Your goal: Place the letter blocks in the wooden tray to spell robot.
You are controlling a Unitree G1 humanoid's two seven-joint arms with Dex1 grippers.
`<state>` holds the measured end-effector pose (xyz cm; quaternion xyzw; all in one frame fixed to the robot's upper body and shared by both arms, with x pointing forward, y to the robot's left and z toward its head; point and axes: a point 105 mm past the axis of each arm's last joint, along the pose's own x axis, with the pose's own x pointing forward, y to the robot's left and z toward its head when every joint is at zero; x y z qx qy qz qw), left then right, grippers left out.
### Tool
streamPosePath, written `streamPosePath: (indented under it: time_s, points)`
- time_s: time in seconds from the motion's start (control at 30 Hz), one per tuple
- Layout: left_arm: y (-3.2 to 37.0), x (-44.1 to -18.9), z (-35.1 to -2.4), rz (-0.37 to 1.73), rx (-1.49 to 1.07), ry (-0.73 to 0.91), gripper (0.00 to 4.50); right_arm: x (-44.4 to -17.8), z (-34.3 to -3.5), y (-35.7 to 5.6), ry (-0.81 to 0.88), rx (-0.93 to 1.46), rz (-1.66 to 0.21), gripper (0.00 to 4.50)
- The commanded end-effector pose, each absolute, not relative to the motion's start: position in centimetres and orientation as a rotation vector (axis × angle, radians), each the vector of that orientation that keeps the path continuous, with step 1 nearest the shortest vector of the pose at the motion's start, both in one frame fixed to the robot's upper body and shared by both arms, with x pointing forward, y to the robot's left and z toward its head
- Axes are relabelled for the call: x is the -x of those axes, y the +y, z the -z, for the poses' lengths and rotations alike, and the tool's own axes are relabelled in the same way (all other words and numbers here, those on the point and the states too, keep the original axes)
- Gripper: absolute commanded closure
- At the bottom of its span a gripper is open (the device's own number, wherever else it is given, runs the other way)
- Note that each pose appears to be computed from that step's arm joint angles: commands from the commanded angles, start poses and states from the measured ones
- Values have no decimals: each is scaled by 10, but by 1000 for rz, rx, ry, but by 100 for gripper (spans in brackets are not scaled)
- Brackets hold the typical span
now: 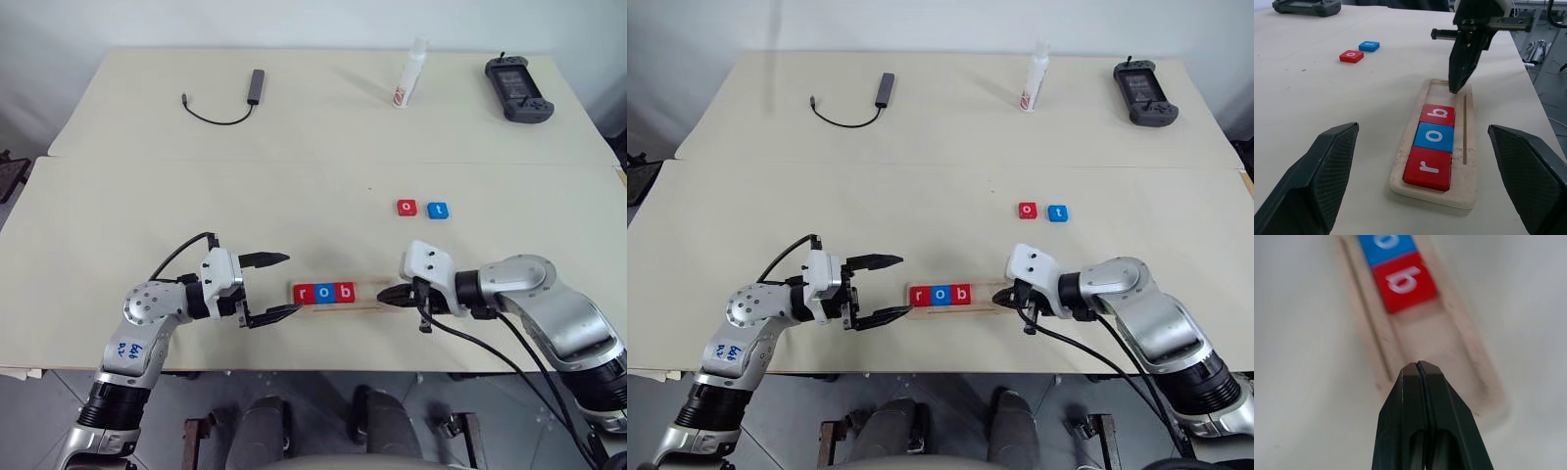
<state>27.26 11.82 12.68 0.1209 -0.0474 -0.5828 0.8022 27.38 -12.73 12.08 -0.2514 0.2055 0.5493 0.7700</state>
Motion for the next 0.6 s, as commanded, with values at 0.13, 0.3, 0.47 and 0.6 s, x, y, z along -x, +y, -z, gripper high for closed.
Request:
streamPosePath:
  time_s: [0.13,0.3,0.47,0.6]
  points:
    - [131,-268,-134,1215,-283,-117,0,-259,-139,-113,365,515,-1292,448]
    - [144,-263,-132,1193,-284,-85,0,-248,-131,-97,393,497,-1359,448]
    - [150,-258,-130,1177,-286,-63,0,-239,-124,-81,401,476,-1407,448]
    - [150,-256,-129,1171,-282,-60,0,-241,-120,-69,392,468,-1398,448]
